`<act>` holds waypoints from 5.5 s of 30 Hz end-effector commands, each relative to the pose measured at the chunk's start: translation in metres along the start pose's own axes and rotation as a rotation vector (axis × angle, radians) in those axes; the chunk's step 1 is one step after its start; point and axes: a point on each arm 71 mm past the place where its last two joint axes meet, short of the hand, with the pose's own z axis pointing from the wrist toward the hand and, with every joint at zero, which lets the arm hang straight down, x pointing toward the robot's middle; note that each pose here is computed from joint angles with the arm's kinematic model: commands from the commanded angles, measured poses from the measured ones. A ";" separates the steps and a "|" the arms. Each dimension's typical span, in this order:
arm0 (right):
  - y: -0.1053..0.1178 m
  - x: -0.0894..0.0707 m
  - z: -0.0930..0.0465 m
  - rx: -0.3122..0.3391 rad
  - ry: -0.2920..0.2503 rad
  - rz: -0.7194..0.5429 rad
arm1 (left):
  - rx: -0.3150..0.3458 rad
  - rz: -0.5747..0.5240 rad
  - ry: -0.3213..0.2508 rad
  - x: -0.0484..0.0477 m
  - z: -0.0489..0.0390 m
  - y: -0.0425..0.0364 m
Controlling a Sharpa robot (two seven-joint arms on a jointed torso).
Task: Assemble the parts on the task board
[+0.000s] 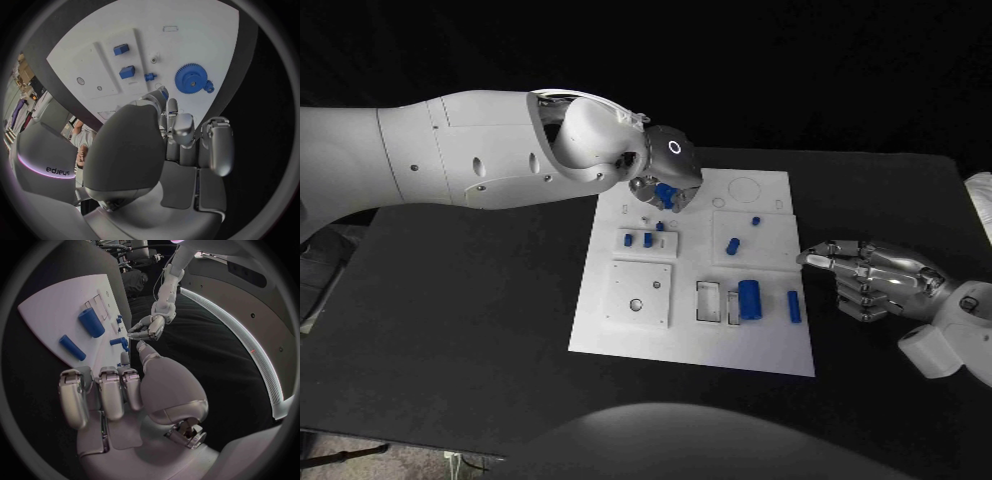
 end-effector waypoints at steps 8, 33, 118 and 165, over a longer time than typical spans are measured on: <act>-0.001 0.002 -0.001 -0.002 0.024 -0.003 | 0.017 -0.026 0.018 0.0129 -0.0001 -0.0037; -0.001 0.002 -0.002 -0.004 0.024 -0.001 | 0.022 -0.069 0.040 0.0312 0.0052 -0.0118; -0.007 0.000 -0.002 0.001 0.022 0.008 | -0.052 0.026 -0.225 0.0139 -0.0215 -0.0027; -0.014 0.003 0.001 0.042 0.041 0.015 | -0.262 -0.091 -0.348 0.0257 -0.0328 0.0089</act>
